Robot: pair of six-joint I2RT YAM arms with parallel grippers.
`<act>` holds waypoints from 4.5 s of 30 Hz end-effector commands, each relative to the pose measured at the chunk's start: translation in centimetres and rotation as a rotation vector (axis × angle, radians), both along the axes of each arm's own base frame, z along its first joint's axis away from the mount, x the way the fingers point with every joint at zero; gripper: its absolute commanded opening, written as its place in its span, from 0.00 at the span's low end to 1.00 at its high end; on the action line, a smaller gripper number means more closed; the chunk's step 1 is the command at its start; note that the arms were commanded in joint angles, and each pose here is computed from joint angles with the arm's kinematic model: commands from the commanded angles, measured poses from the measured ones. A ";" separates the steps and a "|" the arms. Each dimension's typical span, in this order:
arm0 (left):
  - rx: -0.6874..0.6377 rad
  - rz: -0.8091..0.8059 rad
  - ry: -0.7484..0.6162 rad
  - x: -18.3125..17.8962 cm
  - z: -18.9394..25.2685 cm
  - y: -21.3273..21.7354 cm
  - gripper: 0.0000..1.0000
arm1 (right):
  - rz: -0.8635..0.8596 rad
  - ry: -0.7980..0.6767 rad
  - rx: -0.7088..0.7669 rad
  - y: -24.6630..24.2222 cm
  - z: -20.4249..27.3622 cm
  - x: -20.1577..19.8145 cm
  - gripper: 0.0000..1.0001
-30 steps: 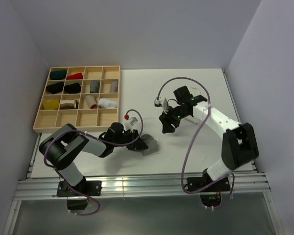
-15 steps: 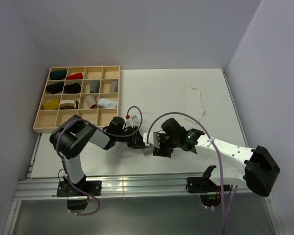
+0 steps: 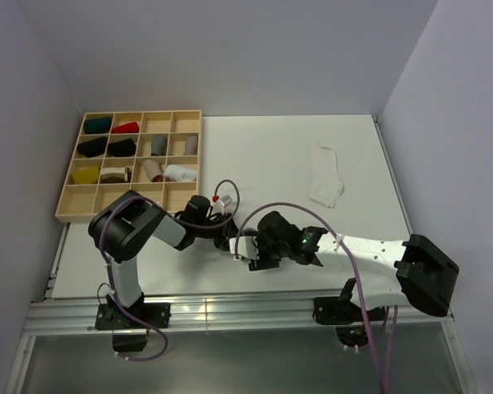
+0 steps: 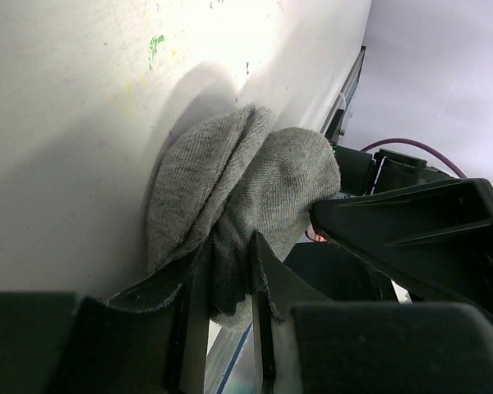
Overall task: Roll the socks
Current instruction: Roll the sock at the center of the board.
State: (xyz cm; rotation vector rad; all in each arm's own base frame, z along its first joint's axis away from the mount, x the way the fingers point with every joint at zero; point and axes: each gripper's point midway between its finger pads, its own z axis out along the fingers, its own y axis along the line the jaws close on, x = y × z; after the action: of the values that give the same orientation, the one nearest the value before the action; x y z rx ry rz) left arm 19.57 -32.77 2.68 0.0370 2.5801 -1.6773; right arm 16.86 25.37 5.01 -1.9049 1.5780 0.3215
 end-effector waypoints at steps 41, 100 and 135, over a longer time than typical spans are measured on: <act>0.185 0.554 -0.389 9.3 8.9 8.6 0.39 | 0.061 0.393 -0.275 -1.4 -1.8 -3.8 0.25; 0.225 -0.133 -0.890 -1.0 3.7 -2.5 0.48 | -0.163 0.937 -0.446 -2.0 -6.2 3.4 0.26; 0.320 -0.080 -0.616 -3.2 -2.2 -0.1 0.00 | -0.453 0.754 0.018 -4.6 2.9 8.5 0.60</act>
State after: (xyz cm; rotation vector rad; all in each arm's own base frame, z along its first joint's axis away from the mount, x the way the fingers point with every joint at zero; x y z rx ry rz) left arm 18.21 -35.09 4.66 0.5857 2.1614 -1.0956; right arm 23.42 21.05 5.47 -1.4497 2.5394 0.9915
